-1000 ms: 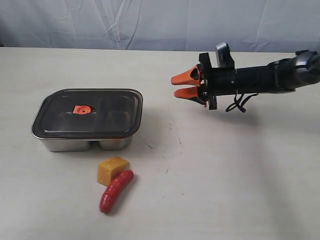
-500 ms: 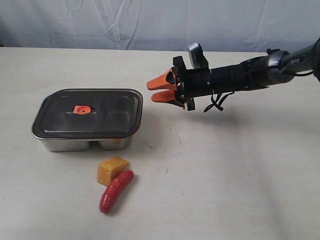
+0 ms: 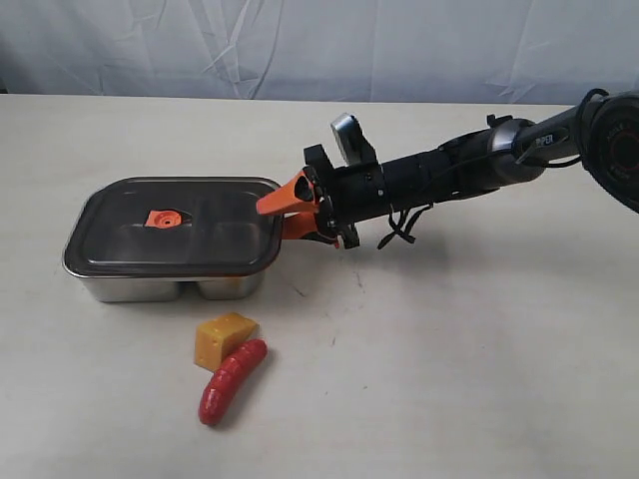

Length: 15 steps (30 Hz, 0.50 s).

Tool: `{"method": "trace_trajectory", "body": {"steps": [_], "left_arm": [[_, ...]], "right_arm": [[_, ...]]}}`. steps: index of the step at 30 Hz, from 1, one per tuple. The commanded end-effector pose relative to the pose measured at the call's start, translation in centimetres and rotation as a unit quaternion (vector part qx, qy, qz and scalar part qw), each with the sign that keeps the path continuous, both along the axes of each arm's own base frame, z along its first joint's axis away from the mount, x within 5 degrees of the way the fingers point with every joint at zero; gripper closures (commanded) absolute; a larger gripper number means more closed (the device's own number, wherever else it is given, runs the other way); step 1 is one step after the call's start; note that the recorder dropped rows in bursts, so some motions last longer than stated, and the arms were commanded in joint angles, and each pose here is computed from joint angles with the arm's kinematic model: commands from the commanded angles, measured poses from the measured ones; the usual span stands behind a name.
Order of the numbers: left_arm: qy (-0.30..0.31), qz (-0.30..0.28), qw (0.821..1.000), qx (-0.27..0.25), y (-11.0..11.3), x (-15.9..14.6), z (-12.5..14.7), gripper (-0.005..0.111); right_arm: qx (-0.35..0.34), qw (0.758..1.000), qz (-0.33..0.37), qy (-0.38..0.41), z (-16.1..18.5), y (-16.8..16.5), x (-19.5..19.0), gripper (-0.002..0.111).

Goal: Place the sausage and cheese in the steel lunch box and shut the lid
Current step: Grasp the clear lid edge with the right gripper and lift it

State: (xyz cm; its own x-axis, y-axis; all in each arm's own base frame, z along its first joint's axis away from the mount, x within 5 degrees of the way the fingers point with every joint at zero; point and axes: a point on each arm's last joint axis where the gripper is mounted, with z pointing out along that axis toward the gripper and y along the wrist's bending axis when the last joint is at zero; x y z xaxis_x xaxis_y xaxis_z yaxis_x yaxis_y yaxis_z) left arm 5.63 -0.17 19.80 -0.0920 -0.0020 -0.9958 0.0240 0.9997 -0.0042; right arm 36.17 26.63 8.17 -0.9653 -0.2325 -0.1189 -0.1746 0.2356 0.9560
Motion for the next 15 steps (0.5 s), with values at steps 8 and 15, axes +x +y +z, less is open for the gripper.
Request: {"method": "trace_trajectory", "body": {"steps": [8,15], "left_arm": [[-0.004,-0.003,1.000,-0.002,-0.03,-0.02,-0.04,0.107],[-0.004,-0.003,1.000,-0.002,-0.03,-0.02,-0.04,0.107]], "right_arm": [[0.006,1.000,0.004,-0.002,0.20,0.09,-0.01,0.099],[0.007,1.000,0.002,-0.002,0.22,0.04,0.06,0.109]]}}
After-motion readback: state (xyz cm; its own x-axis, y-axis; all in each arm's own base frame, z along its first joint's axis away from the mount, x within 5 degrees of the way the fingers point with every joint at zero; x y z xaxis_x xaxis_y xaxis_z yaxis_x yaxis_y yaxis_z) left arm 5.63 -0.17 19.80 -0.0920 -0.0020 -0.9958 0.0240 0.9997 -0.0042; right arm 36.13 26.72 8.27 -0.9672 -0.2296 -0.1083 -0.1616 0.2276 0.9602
